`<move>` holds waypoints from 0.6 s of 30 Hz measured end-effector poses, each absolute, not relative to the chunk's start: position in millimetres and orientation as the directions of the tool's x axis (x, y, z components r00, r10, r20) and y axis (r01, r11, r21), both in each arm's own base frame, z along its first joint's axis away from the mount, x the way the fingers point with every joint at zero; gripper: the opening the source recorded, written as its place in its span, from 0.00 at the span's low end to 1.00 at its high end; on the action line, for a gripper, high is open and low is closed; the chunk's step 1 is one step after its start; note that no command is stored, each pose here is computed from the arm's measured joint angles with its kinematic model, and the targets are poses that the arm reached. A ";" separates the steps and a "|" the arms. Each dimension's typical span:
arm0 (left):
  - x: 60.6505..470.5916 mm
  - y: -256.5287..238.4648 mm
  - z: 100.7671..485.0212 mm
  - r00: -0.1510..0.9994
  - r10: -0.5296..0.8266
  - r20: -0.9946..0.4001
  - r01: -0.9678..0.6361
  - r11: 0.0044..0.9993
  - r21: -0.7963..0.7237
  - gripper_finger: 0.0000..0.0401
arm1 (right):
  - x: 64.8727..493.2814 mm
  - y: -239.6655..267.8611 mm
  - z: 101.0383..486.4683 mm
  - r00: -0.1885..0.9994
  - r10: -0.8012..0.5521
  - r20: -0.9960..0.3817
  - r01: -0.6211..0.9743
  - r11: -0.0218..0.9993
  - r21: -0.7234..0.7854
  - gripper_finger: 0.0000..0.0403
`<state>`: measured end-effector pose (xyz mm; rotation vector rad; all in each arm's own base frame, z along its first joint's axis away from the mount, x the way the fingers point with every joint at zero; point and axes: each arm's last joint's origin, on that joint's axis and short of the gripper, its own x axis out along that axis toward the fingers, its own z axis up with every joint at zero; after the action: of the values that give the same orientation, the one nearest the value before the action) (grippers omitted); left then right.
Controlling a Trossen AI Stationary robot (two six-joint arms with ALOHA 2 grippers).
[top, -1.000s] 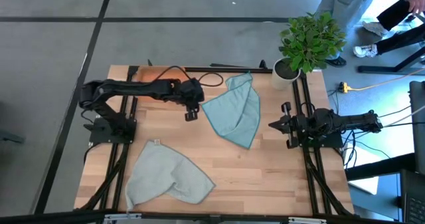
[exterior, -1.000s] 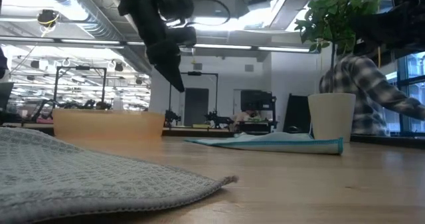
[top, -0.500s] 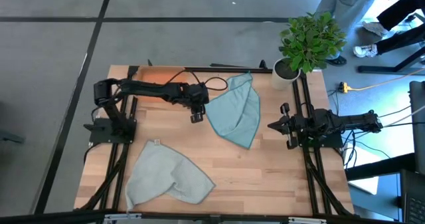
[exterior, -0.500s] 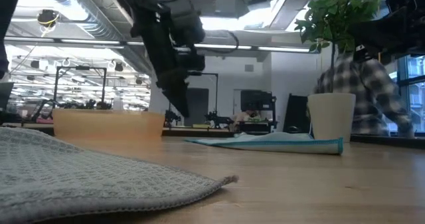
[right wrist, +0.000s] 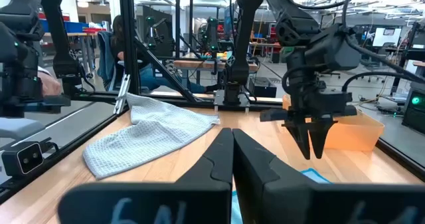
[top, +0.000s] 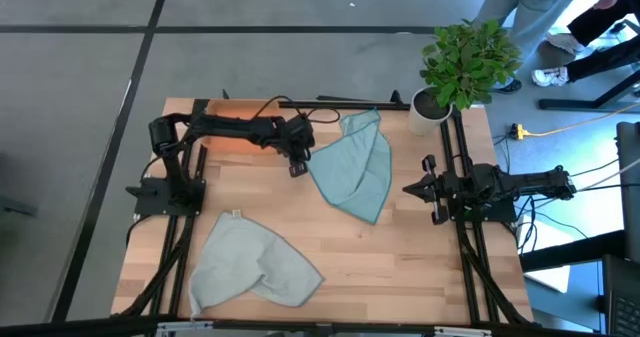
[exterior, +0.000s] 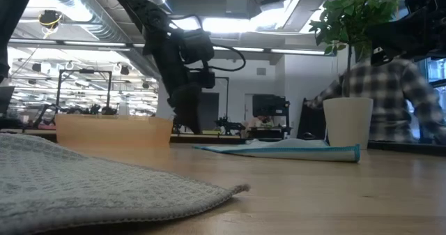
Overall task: Roll microfiber towels into tight, uniform cylinder then place into a basket
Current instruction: Fold the blue microfiber cloth
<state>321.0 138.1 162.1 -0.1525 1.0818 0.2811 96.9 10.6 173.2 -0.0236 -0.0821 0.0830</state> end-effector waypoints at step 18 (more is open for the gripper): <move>328.9 137.9 142.0 0.412 0.167 -0.896 -0.242 0.968 0.070 0.24 | 97.3 10.2 172.0 0.995 0.068 0.066 -0.066 0.997 -0.026 0.02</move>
<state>328.9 137.9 142.0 -0.0744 1.1176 0.2574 97.3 10.2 172.0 -0.0237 -0.0673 0.0669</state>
